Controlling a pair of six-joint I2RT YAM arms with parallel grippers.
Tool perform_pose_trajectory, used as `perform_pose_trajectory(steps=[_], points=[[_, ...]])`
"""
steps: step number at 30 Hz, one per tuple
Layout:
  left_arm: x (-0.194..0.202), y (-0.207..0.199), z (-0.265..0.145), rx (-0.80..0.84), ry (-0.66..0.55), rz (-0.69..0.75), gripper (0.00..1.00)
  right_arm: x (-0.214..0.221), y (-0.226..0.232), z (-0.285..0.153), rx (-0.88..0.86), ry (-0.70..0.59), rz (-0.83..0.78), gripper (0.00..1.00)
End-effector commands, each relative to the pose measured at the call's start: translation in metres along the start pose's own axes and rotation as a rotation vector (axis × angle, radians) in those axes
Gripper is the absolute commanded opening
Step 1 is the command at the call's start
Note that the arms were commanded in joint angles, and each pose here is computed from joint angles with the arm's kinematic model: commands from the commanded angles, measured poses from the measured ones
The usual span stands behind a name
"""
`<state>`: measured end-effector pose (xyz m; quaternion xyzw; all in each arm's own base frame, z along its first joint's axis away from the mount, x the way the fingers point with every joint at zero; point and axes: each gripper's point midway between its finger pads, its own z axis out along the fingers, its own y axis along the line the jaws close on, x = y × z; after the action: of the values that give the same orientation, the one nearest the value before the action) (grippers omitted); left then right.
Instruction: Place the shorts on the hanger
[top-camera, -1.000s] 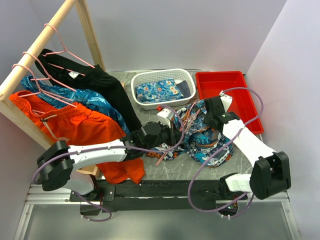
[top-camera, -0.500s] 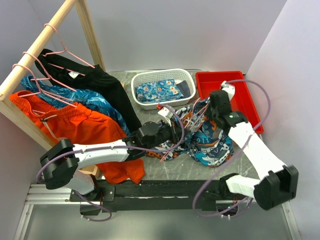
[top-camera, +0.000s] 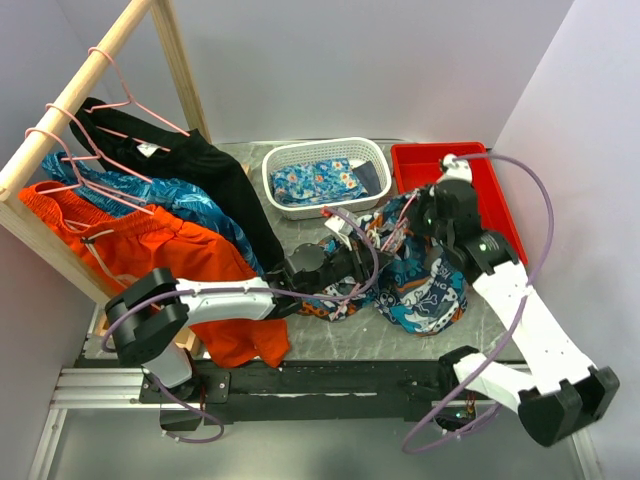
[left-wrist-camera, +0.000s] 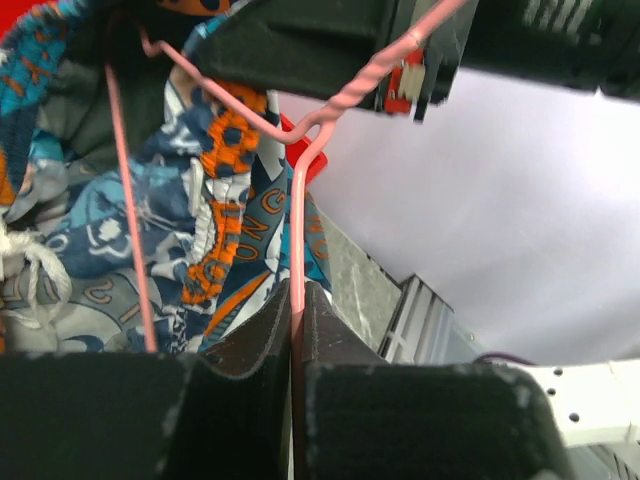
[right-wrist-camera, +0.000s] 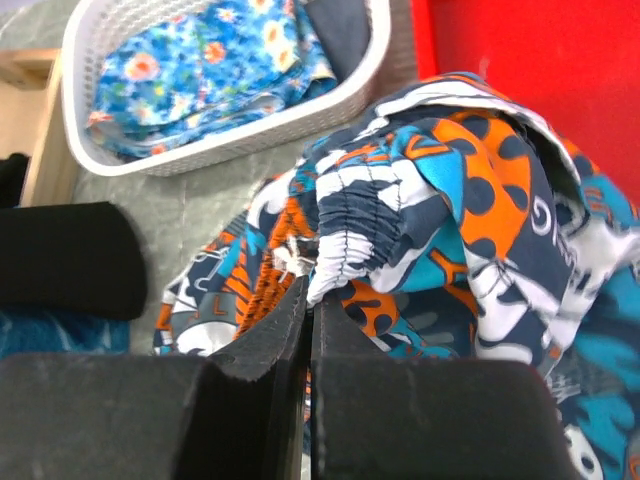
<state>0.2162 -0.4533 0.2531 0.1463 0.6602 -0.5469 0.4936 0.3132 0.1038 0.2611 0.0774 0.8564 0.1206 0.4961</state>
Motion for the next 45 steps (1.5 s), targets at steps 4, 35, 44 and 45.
perform_pose_trajectory(steps=[4, 35, 44, 45], points=[[-0.051, -0.039, 0.005, 0.184, -0.184, 0.058, 0.01, 0.065, -0.042, -0.022, 0.127, 0.094, 0.125, 0.25], [-0.004, -0.010, 0.040, 0.118, -0.109, 0.151, 0.01, -0.022, -0.106, -0.006, 0.135, 0.068, 0.932, 0.76], [0.008, -0.015, 0.051, 0.066, -0.093, 0.310, 0.01, -0.017, -0.131, 0.022, 0.253, 0.120, 0.944, 0.75], [0.010, -0.014, 0.051, 0.062, -0.086, 0.316, 0.01, -0.016, -0.132, 0.022, 0.260, 0.123, 0.946, 0.75]])
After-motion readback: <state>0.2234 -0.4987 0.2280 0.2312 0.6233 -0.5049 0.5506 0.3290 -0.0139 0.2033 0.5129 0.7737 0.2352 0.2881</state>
